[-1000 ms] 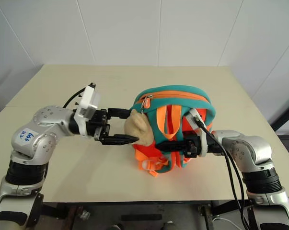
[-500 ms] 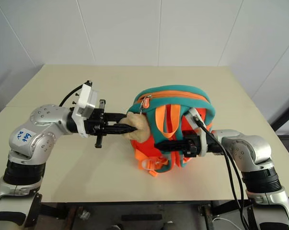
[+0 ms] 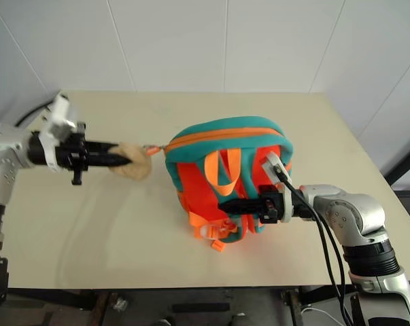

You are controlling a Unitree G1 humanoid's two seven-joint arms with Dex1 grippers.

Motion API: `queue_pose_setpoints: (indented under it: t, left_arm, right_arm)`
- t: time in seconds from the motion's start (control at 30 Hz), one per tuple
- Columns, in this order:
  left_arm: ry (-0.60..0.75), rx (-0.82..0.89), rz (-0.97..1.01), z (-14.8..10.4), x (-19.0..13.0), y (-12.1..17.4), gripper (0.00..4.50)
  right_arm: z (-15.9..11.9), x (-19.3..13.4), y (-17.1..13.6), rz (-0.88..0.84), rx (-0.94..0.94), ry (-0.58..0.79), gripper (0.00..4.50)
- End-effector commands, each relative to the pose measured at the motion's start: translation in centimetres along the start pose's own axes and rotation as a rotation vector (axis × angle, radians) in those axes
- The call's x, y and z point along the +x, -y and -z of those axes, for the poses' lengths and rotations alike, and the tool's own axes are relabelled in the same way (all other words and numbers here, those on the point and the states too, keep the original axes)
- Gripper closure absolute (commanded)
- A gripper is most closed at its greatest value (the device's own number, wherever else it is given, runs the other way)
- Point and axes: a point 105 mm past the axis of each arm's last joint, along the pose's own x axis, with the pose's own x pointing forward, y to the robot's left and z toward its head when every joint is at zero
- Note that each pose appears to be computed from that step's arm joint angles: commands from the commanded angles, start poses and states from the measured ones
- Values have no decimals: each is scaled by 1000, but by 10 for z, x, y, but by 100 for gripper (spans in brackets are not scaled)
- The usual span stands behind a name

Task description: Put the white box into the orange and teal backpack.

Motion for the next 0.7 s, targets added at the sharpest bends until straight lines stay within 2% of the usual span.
queue_pose_setpoints:
  t: [0.03,0.27,0.4,0.53,0.57,0.7]
  left_arm:
    - [-69,11,-44,32,13,-3,376]
    - [-100,27,40,92,81,32,376]
    - [-41,9,73,93,101,49,376]
    - [35,-31,54,74,87,53,376]
    - [40,-34,43,70,80,52,350]
    - [44,-55,17,52,52,54,227]
  right_arm:
    - [-6,-1,-5,-6,-31,22,450]
    - [-5,2,0,27,-11,63,450]
    - [-7,5,11,101,-69,108,450]
    - [-21,-2,13,164,-138,230,450]
    - [-23,-6,13,183,-159,244,450]
    - [-19,-20,4,215,-200,218,323]
